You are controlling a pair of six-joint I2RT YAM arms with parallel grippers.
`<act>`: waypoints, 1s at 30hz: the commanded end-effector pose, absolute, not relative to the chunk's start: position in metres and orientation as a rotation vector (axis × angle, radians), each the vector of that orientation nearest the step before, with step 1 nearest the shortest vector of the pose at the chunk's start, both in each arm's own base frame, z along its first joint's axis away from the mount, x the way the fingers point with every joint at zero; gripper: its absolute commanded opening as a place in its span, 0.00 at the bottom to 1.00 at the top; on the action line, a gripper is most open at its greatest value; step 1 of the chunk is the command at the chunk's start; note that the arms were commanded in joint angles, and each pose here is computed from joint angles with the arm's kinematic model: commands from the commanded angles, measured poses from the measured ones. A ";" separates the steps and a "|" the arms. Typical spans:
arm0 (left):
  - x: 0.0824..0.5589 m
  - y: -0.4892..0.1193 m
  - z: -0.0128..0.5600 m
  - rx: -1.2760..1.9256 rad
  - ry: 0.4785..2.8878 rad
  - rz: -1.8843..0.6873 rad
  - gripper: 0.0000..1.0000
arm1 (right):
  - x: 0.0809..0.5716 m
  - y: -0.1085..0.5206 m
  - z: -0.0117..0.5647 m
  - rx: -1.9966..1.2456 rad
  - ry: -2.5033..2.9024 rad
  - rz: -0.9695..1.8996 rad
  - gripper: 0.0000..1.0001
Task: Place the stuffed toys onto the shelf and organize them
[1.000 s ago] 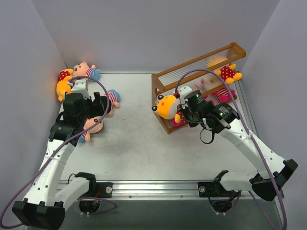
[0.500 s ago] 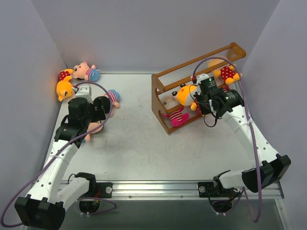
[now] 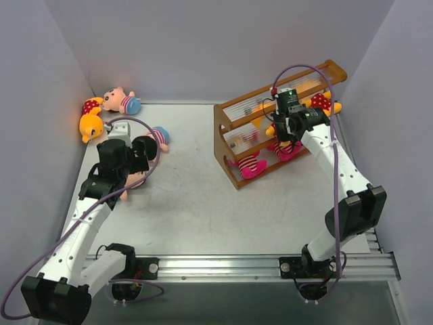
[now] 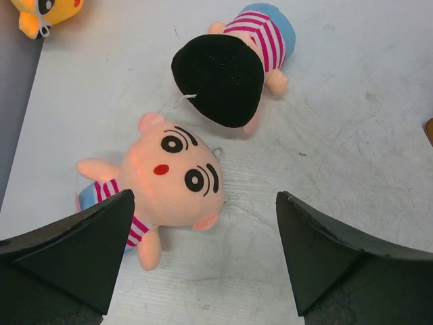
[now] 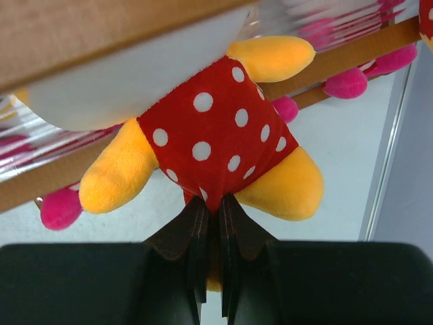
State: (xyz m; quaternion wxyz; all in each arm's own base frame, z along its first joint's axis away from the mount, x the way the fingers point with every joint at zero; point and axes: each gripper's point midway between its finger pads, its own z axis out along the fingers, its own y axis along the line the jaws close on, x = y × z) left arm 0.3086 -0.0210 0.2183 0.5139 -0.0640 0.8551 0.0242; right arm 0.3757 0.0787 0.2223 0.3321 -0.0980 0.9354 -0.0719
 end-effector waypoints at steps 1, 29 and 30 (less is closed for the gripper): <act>0.315 -0.019 0.234 -0.154 1.985 0.078 0.94 | 0.398 0.075 0.241 -0.133 2.368 -0.209 0.00; 0.314 -0.022 0.235 -0.125 1.984 0.089 0.94 | 0.428 0.060 0.215 0.007 2.398 -0.247 0.09; 0.314 -0.021 0.235 -0.125 1.984 0.091 0.94 | 0.429 0.060 0.216 0.008 2.393 -0.245 0.10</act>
